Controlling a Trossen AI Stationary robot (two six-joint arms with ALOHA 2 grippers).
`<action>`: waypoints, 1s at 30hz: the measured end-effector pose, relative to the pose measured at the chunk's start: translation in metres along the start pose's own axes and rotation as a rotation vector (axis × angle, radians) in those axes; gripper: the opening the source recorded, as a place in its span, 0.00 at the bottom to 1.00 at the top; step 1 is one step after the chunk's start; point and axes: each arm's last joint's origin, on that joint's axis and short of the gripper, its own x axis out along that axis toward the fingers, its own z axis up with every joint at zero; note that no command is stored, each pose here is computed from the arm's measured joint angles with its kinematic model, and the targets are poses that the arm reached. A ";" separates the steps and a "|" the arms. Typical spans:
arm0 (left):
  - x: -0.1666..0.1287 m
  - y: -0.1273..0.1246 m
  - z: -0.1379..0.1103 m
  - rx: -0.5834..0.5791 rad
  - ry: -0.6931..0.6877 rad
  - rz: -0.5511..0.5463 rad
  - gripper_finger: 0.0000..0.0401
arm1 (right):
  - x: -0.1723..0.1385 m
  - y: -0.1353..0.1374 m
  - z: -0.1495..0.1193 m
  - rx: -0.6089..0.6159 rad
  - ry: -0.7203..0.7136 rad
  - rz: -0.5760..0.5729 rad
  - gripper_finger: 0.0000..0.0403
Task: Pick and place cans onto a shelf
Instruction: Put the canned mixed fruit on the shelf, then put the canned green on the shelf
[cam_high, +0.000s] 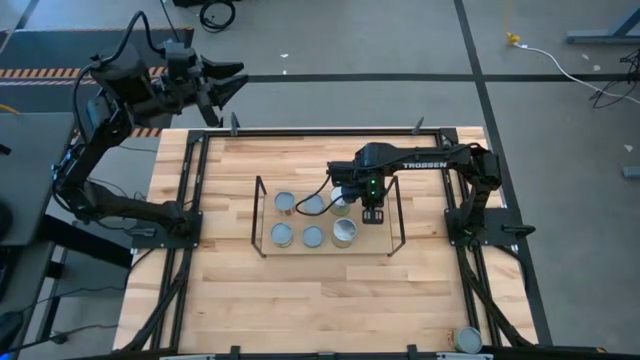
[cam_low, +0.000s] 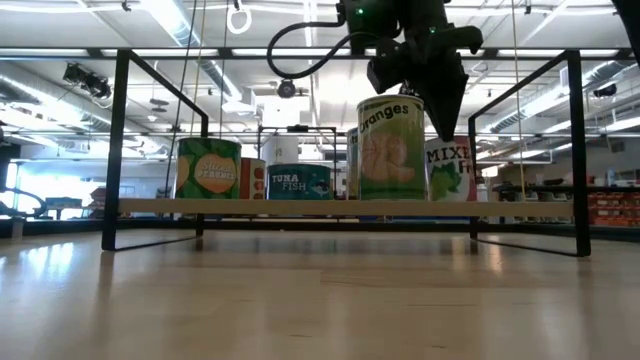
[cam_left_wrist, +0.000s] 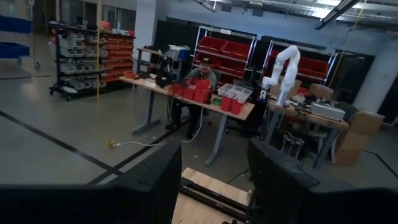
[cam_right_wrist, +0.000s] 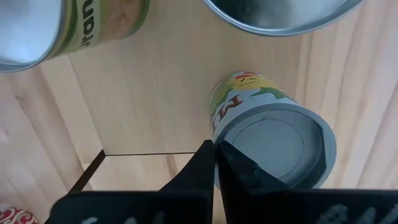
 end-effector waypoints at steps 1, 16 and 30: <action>0.000 -0.001 0.000 0.001 -0.001 -0.005 0.47 | 0.000 0.000 0.000 -0.001 0.000 0.002 0.04; -0.002 -0.015 -0.002 -0.004 0.022 -0.158 0.47 | 0.000 0.002 0.000 0.049 0.001 0.020 0.04; -0.011 -0.019 0.003 -0.046 -0.007 -0.179 0.47 | 0.000 0.003 0.000 0.046 0.000 0.035 0.22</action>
